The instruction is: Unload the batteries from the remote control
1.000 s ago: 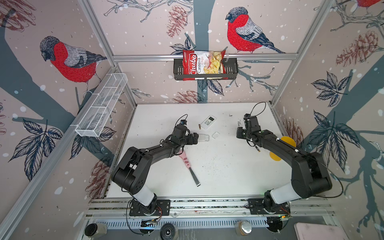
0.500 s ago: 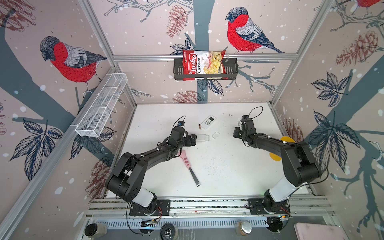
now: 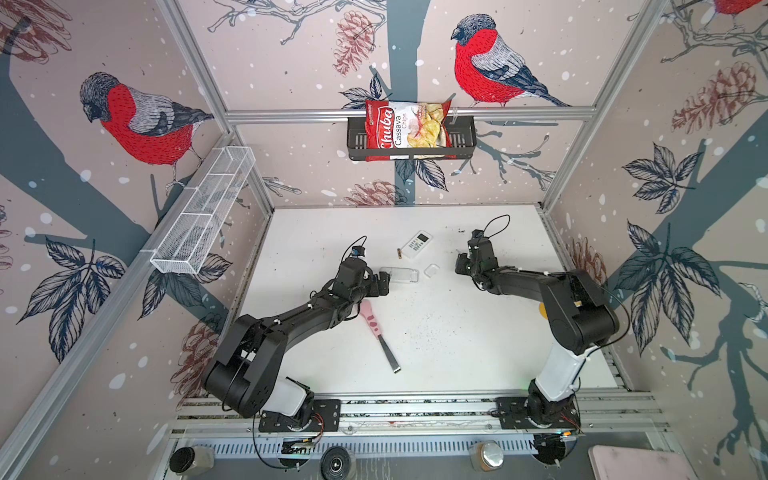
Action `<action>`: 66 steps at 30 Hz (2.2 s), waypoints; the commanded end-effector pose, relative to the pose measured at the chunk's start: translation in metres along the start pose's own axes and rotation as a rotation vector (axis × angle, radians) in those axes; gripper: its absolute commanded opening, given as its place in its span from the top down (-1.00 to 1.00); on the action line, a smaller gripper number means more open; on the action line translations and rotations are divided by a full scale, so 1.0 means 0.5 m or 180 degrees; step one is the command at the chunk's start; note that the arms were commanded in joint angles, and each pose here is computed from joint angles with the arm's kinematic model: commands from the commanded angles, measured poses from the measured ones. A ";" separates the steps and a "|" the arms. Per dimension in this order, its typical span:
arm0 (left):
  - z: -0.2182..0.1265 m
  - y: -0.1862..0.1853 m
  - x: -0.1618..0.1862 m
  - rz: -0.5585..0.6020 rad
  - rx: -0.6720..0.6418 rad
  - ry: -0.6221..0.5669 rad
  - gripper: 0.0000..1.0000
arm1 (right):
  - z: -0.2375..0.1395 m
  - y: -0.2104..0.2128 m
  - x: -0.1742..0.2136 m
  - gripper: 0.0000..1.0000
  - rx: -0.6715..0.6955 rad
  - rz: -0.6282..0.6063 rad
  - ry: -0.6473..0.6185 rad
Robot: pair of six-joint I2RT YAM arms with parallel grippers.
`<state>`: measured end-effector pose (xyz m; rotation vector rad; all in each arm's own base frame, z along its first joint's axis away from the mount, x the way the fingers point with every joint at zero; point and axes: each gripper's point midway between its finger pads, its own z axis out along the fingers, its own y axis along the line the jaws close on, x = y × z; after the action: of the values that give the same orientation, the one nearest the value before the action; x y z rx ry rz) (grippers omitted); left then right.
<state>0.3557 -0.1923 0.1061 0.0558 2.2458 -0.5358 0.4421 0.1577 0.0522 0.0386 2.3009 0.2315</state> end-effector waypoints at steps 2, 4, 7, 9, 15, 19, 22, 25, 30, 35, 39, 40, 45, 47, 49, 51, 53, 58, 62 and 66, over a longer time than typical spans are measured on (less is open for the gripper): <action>-0.012 -0.005 -0.021 -0.0009 -0.0019 -0.0146 -0.92 | 0.010 -0.030 0.087 0.52 0.0200 -0.0138 0.0510; -0.019 -0.004 -0.024 -0.0016 -0.0031 -0.0169 -0.92 | 0.012 -0.030 0.092 0.44 0.0207 -0.0145 0.0534; -0.029 -0.006 -0.026 -0.0020 -0.0028 -0.0192 -0.92 | 0.012 -0.025 0.094 0.36 0.0194 -0.0165 0.0546; -0.035 -0.005 -0.027 -0.0030 -0.0045 -0.0200 -0.92 | 0.013 -0.021 0.094 0.32 0.0178 -0.0168 0.0549; -0.064 -0.003 -0.031 -0.0013 -0.0111 -0.0238 -0.92 | 0.010 -0.013 0.096 0.15 0.0153 -0.0188 0.0552; -0.089 -0.006 -0.033 0.0023 -0.0150 -0.0241 -0.93 | 0.000 -0.011 0.087 -0.02 0.0132 -0.0186 0.0508; -0.111 -0.011 -0.035 0.0084 -0.0156 -0.0254 -0.93 | -0.015 -0.006 0.070 -0.18 0.0096 -0.0184 0.0430; -0.129 -0.019 -0.040 0.0164 -0.0152 -0.0238 -0.93 | -0.031 0.001 0.051 -0.30 0.0053 -0.0183 0.0350; -0.161 -0.039 -0.075 0.0336 -0.0185 -0.0291 -0.91 | -0.065 0.023 0.013 -0.43 -0.0081 -0.0191 0.0197; -0.176 -0.070 -0.126 0.0575 -0.0150 -0.0286 -0.91 | -0.108 0.045 -0.019 -0.55 -0.0268 -0.0200 0.0027; -0.146 -0.101 -0.145 0.0791 -0.0054 -0.0119 -0.90 | -0.134 0.054 -0.048 -0.60 -0.0375 -0.0157 -0.0092; -0.139 -0.120 -0.167 0.0846 0.0005 -0.0130 -0.90 | -0.141 0.055 -0.055 -0.61 -0.0399 -0.0147 -0.0116; -0.049 -0.161 -0.195 0.1120 0.0117 0.0126 -0.85 | -0.174 0.050 -0.091 -0.67 -0.0500 -0.0066 -0.0295; -0.008 -0.174 -0.206 0.1251 0.0134 0.0226 -0.85 | -0.187 0.047 -0.099 -0.69 -0.0602 0.0005 -0.0354; 0.031 -0.182 -0.214 0.1370 0.0123 0.0323 -0.88 | -0.200 0.056 -0.098 -0.71 -0.0831 0.0067 -0.0391; 0.067 -0.182 -0.224 0.1394 0.0048 0.0399 -0.92 | -0.210 0.065 -0.091 -0.73 -0.0973 0.0065 -0.0405; 0.110 -0.183 -0.232 0.1483 -0.0011 0.0473 -0.92 | -0.218 0.068 -0.087 -0.81 -0.1057 0.0076 -0.0434; 0.210 -0.184 -0.240 0.1560 0.0001 0.0634 -0.92 | -0.232 0.065 -0.099 -0.99 -0.1105 0.0098 -0.0548; 0.278 -0.173 -0.246 0.1494 0.0109 0.0677 -0.92 | -0.243 0.051 -0.106 -0.99 -0.1059 0.0182 -0.0686; 0.330 -0.173 -0.245 0.1533 0.0245 0.0686 -0.91 | -0.255 0.040 -0.108 -0.99 -0.1019 0.0247 -0.0799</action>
<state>0.5371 -0.3120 0.1354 0.6392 2.3059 -0.3127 0.3792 0.1556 0.1637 -0.0426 2.0640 0.5925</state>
